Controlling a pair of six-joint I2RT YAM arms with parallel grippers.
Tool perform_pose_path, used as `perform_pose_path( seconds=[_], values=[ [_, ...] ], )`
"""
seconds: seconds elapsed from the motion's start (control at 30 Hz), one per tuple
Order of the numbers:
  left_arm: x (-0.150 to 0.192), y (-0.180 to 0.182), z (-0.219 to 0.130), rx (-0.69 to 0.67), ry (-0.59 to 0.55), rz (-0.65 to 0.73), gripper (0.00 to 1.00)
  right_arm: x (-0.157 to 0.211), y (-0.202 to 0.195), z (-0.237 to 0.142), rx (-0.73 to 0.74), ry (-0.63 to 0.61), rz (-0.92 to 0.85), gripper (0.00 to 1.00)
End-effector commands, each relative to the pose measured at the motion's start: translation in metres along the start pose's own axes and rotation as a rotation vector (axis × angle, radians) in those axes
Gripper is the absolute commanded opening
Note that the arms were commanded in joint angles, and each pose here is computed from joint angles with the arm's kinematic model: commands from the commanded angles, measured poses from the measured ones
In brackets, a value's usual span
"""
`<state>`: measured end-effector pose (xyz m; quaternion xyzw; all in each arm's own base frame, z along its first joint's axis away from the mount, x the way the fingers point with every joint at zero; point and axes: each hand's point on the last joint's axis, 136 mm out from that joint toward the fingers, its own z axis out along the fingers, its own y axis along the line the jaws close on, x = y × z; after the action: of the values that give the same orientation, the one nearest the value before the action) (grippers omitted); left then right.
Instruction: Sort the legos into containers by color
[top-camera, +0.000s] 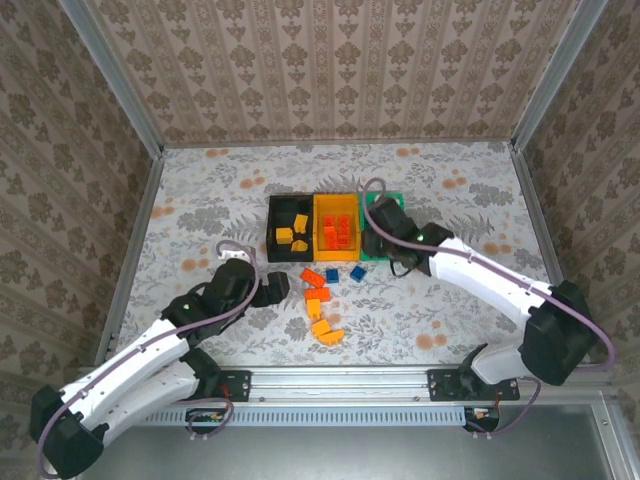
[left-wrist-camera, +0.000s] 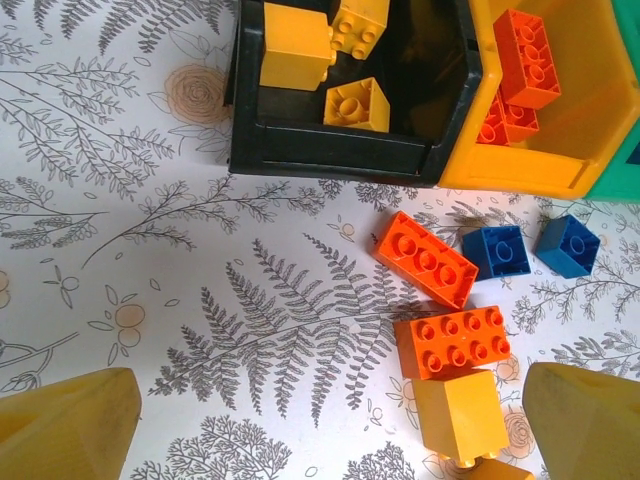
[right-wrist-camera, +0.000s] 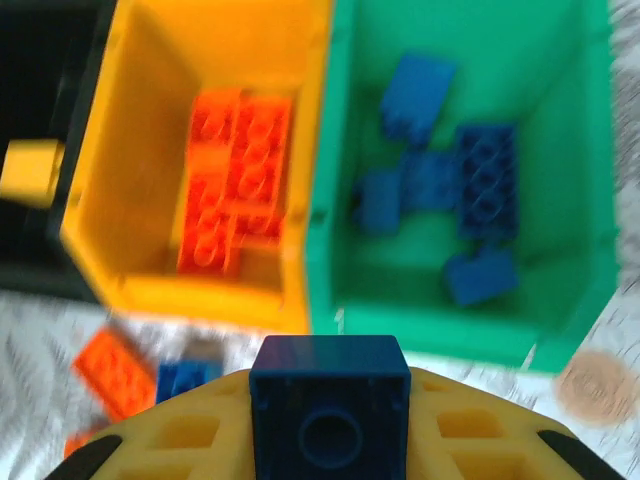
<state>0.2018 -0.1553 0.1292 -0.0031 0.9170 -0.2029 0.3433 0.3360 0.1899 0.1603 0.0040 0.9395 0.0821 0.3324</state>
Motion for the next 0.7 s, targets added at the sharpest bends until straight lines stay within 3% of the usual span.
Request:
perform_pose_path(
  seconds=[0.0, 0.2, 0.33, 0.4, 0.67],
  values=[
    [0.004, -0.002, 0.004, 0.018, 0.021, 0.016, 0.99, -0.015, -0.020, 0.029, 0.105, 0.018, 0.009, 0.26],
    [0.011, -0.006, 0.009, 0.037, 0.051, 0.026, 0.97, -0.025, -0.035, 0.070, 0.195, 0.071, 0.040, 0.32],
    [0.014, -0.011, 0.015, 0.052, 0.080, 0.051, 0.97, -0.032, -0.031, 0.075, 0.189, 0.066, 0.041, 0.60],
    [0.017, -0.014, 0.019, 0.060, 0.102, 0.064, 0.97, -0.037, -0.027, 0.068, 0.160, 0.047, 0.046, 0.69],
    [0.050, -0.044, 0.050, 0.098, 0.223, 0.141, 0.94, -0.026, -0.020, 0.037, 0.078, 0.003, 0.068, 0.75]
  ],
)
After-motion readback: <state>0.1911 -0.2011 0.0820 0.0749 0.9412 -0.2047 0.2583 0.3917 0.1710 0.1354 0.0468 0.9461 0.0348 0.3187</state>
